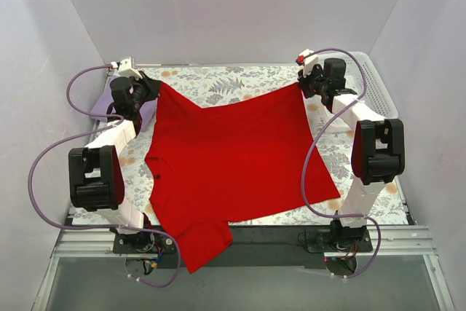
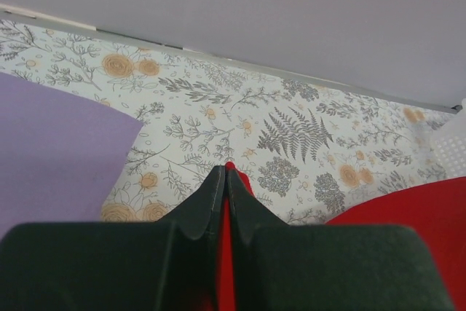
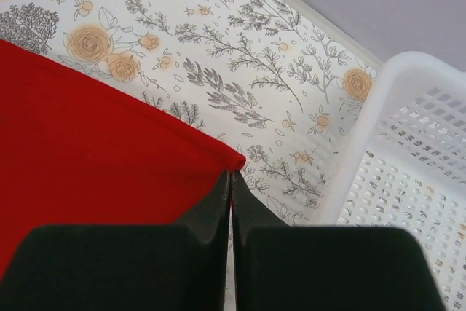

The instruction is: Fold and stack the t-shirts

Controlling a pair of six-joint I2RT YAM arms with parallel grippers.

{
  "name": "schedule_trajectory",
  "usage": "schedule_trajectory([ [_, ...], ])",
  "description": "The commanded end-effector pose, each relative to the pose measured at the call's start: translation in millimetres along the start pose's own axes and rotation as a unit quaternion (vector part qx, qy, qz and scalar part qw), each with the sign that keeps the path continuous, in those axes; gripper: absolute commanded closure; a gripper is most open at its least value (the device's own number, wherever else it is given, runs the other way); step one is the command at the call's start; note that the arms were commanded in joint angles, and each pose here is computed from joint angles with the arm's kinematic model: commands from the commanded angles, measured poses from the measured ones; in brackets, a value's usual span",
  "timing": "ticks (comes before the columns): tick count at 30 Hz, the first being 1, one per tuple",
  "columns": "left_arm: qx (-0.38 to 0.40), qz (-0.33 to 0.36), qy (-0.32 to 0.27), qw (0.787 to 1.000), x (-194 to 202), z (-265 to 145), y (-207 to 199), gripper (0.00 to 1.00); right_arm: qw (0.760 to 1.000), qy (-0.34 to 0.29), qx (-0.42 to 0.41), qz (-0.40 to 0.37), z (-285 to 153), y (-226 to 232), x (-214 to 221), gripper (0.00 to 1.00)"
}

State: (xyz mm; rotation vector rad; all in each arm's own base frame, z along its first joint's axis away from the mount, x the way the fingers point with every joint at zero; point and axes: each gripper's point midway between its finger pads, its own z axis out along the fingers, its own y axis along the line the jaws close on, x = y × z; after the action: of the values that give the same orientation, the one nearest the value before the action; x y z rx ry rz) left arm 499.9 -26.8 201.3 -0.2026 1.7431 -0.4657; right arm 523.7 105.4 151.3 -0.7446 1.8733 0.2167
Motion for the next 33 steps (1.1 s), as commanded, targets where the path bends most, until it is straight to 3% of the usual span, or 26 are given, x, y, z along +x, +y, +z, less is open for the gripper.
schedule_trajectory([
  [1,0.007,0.018,-0.01,1.0,-10,-14,-6,1.0,1.0,-0.023,-0.004,-0.005,-9,0,-13,0.99],
  [19,0.032,0.011,0.012,0.999,8,-38,-18,1.0,0.999,-0.025,-0.026,0.006,-19,12,-7,0.99],
  [33,0.038,0.014,0.007,0.999,12,-82,-31,1.0,1.0,-0.012,-0.024,0.011,-23,12,8,0.99],
])
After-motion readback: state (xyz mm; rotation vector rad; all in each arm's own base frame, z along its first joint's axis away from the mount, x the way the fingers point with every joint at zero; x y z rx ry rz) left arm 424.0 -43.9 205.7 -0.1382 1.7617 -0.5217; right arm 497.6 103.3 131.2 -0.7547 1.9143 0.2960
